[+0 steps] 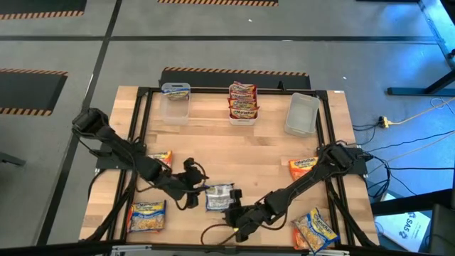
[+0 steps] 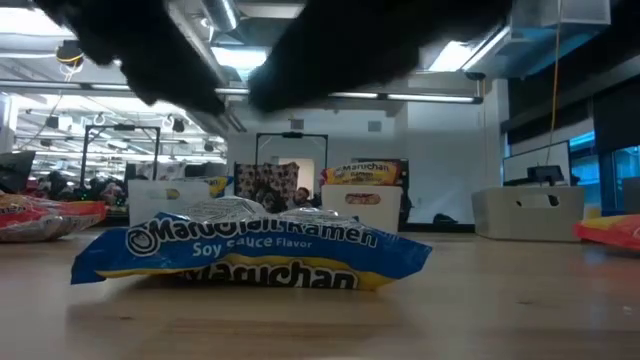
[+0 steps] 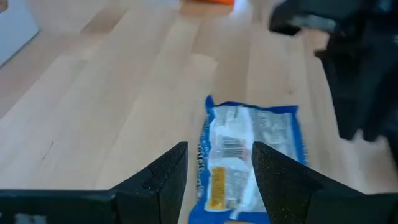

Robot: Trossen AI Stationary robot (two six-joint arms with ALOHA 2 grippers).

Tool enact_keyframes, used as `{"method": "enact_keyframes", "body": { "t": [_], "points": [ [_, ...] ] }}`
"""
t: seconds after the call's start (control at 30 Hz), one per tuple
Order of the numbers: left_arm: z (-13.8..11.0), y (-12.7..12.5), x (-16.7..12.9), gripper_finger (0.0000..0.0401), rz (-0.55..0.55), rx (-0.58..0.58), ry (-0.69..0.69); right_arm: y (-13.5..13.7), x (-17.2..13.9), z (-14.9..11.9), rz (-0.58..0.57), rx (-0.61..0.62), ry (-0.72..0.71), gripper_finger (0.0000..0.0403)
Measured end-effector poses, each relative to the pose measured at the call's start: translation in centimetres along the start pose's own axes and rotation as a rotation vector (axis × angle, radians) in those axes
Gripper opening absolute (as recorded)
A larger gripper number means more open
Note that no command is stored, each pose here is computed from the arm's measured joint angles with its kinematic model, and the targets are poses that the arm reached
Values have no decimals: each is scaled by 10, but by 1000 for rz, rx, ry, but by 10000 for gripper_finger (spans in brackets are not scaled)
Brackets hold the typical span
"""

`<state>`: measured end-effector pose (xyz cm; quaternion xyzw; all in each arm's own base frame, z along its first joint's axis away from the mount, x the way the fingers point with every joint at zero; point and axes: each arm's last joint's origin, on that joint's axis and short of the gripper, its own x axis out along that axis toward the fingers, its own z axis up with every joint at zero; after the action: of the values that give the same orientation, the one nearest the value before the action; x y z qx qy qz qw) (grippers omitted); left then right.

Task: Sort Maruchan noodles
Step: Put the blue noodle pack into the transparent bin

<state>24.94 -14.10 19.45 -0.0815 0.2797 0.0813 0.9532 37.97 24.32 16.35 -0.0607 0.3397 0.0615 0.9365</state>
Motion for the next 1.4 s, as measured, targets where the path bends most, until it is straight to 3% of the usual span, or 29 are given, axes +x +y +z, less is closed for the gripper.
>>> {"method": "enact_keyframes", "body": {
  "t": [0.2, 0.33, 0.53, 0.83, 1.0, 1.17, 1.4],
  "points": [
    [-19, 5, 31, 174, 70, 31, 81, 4, 22, -20, -19, -94, 41, 162],
    [-28, 6, 41, 174, 95, 48, 111, 3, 30, -27, -112, -173, 48, 171],
    [-30, 6, 43, 174, 101, 51, 112, 1, 39, -36, -194, -277, 65, 128],
    [-29, 5, 44, 174, 94, 42, 98, -3, 43, -43, -298, -315, 94, 10],
    [-28, 5, 44, 174, 93, 42, 96, -3, 44, -44, -314, -319, 97, 4],
    [-25, 3, 43, 174, 90, 43, 93, 0, 36, -36, -251, -289, 86, 1],
    [2, -8, 22, 174, 20, 71, 64, -2, 4, -5, -153, -210, 10, 0]
  ]
}}
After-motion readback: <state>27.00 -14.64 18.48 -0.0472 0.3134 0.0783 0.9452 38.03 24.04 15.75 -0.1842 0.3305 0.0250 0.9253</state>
